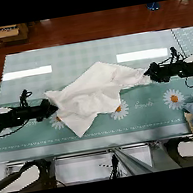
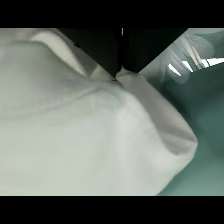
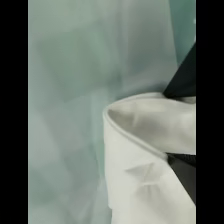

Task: Fold the shirts.

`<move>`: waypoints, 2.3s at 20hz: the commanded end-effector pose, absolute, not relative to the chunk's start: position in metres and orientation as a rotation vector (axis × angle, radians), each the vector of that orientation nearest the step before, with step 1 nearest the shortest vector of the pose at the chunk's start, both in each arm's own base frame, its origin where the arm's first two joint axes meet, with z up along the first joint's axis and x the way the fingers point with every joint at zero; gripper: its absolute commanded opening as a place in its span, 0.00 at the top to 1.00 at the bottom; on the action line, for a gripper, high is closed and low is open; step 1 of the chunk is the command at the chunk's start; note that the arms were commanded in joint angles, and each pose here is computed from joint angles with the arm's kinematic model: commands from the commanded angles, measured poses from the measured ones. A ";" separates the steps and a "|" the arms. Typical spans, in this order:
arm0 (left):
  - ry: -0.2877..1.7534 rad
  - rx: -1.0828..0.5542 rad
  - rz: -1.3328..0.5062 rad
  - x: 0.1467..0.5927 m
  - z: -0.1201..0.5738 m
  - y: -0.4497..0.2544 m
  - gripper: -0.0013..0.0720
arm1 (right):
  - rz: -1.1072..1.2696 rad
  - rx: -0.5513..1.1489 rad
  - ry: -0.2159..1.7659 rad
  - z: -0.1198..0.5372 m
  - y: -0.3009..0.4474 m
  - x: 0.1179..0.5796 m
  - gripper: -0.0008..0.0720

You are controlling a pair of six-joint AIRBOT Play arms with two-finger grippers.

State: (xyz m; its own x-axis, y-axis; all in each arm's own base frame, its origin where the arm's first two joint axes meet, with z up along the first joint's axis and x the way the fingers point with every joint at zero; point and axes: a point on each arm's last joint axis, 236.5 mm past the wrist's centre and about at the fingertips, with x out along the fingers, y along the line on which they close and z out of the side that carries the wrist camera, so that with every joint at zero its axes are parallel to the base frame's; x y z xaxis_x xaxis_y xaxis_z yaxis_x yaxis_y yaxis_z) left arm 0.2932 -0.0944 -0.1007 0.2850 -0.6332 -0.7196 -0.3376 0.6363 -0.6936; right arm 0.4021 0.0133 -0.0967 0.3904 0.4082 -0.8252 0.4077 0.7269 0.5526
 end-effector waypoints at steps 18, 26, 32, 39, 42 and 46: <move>1.213 -0.845 -0.378 0.319 -0.062 -0.087 0.96 | 0.132 0.523 1.390 -0.094 0.022 0.364 0.96; 0.241 -0.624 -0.487 0.386 0.313 -0.026 0.96 | 0.262 0.278 0.669 0.227 0.007 0.390 0.96; 0.175 -0.478 -0.439 0.342 0.371 -0.036 0.96 | 0.176 0.204 0.532 0.308 0.008 0.332 0.97; 0.864 -0.383 -0.419 0.273 0.233 -0.061 0.96 | 0.238 0.215 0.919 0.244 0.029 0.268 0.96; 0.847 -0.301 -0.517 0.243 0.246 -0.093 0.96 | 0.392 0.201 0.972 0.246 0.066 0.240 0.96; 0.347 -0.145 -0.405 0.214 0.346 -0.094 0.96 | 0.334 0.071 0.587 0.329 0.066 0.233 0.96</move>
State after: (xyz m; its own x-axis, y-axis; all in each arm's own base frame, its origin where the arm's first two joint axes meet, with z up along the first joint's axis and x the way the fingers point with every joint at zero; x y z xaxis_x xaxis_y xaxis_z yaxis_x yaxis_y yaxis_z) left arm 0.2380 -0.0949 0.2913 0.7118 -0.4983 -0.4951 0.3590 0.8639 -0.3533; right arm 0.2447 0.0614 0.2816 0.6499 0.3597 -0.6696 -0.2484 0.9331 0.2601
